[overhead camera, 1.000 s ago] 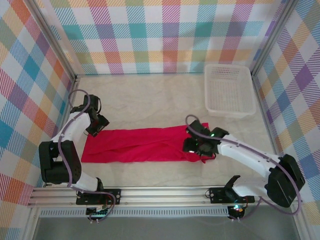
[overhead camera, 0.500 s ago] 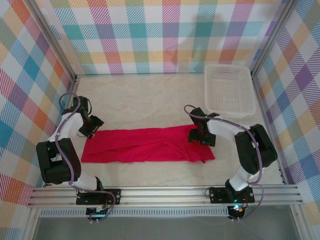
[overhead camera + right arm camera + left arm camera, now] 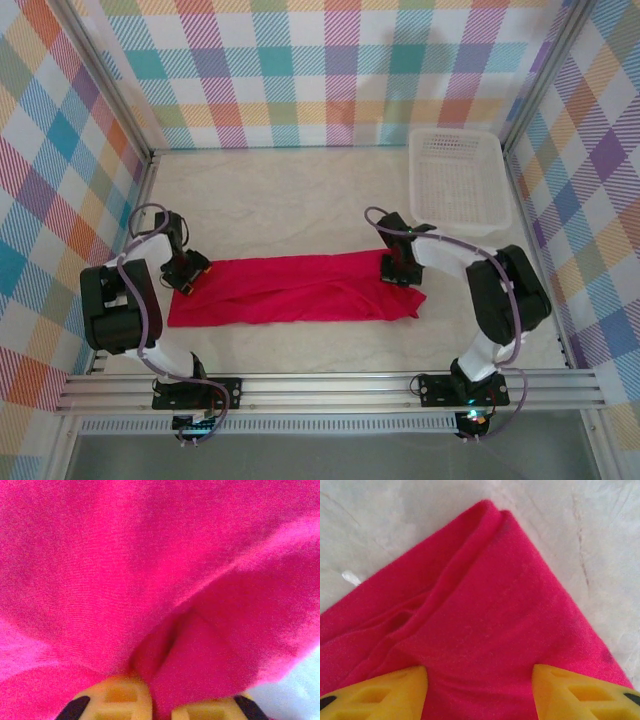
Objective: Fold the inside-out t-shirt
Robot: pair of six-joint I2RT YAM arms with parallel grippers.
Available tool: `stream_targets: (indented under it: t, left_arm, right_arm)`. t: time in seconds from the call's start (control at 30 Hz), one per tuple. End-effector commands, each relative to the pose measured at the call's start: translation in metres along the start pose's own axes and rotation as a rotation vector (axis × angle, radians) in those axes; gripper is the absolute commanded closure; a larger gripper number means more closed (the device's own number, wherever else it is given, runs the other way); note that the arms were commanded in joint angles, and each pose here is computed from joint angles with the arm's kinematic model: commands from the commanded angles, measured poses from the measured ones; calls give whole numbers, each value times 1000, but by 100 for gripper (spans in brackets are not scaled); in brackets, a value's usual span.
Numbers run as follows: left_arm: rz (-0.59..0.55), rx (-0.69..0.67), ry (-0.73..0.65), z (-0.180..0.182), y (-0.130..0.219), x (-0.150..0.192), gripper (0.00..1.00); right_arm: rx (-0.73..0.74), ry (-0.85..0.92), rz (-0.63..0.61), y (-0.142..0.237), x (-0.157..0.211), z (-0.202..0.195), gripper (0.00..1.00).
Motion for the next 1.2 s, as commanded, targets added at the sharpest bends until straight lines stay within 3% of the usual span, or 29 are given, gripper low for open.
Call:
stream_targets:
  t: [0.0, 0.1, 0.2, 0.3, 0.47, 0.73, 0.97, 1.17]
  left_arm:
    - [-7, 83, -37, -25, 9, 17, 43]
    - [-43, 114, -84, -36, 30, 31, 42]
    - [-136, 95, -104, -35, 62, 16, 40]
    - [-186, 98, -121, -40, 88, 2, 39]
    - [-167, 170, -111, -50, 102, -4, 39]
    - [-151, 260, -3, -33, 115, -20, 39]
    - [-151, 266, 43, -18, 118, -30, 39]
    - [-146, 269, 77, -6, 118, -34, 39]
  right_arm:
    - [96, -19, -50, 24, -3, -47, 94]
    - [86, -25, -115, 48, -12, -62, 94]
    - [65, -12, -171, 73, -19, -62, 94]
    - [19, -17, -177, 91, -23, -52, 97]
    - [-27, 36, -234, 127, -17, -16, 99]
    - [-197, 224, -284, 175, 35, 121, 99]
    - [-282, 381, -245, 167, 78, 240, 98]
    - [-344, 473, -178, 151, 107, 310, 98]
Point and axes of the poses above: each hand's point on the last joint's axis, 136 mm out from that joint toward the fingers, its own y axis back along the fingers, its own z axis along the line the jaws close on, x = y × z, the point moved 1 cm from there along y, back along the fingers, and after that the axes turned 11 degrees about -y, right-handed, at the moved point
